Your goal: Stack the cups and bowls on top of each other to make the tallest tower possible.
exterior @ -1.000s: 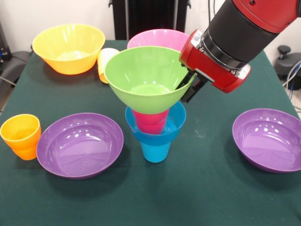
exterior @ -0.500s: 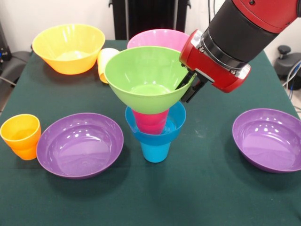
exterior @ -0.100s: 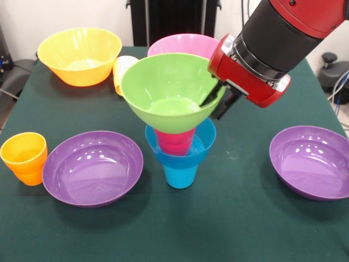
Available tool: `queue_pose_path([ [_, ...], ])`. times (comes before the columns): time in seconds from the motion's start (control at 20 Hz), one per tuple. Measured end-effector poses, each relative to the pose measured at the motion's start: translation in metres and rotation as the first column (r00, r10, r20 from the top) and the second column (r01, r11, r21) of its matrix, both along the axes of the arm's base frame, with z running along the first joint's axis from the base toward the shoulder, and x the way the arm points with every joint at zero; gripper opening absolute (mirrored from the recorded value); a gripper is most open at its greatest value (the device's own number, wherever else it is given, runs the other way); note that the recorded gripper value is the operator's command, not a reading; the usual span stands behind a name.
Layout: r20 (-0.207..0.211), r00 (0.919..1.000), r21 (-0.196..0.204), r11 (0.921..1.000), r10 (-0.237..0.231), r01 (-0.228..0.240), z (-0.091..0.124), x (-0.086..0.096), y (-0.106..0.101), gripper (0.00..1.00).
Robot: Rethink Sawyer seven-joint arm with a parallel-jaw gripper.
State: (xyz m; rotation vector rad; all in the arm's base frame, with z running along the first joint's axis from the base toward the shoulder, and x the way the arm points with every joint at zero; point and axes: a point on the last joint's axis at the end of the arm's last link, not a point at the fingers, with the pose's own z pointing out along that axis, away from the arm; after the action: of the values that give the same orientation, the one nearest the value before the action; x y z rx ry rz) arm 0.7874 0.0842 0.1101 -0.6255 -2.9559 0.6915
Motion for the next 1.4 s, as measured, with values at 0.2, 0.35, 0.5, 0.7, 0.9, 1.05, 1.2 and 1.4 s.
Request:
queue_pose_path([
  [0.2,0.0,1.0,0.0,1.0,0.0,0.0,0.0,0.0,0.0,1.0],
  [0.35,0.0,1.0,0.0,1.0,0.0,0.0,0.0,0.0,0.0,1.0],
  [0.5,0.0,1.0,0.0,1.0,0.0,0.0,0.0,0.0,0.0,1.0],
  [0.7,0.0,1.0,0.0,1.0,0.0,0.0,0.0,0.0,0.0,1.0],
  [0.9,0.0,1.0,0.0,1.0,0.0,0.0,0.0,0.0,0.0,1.0],
  [1.05,0.0,1.0,0.0,1.0,-0.001,0.001,0.0,0.0,-0.001,1.0],
  [1.2,0.004,1.0,0.0,1.0,-0.002,0.002,0.003,0.001,-0.002,1.0],
  [1.4,0.011,0.9999,0.003,1.0,-0.004,0.004,0.011,0.005,-0.002,1.0],
])
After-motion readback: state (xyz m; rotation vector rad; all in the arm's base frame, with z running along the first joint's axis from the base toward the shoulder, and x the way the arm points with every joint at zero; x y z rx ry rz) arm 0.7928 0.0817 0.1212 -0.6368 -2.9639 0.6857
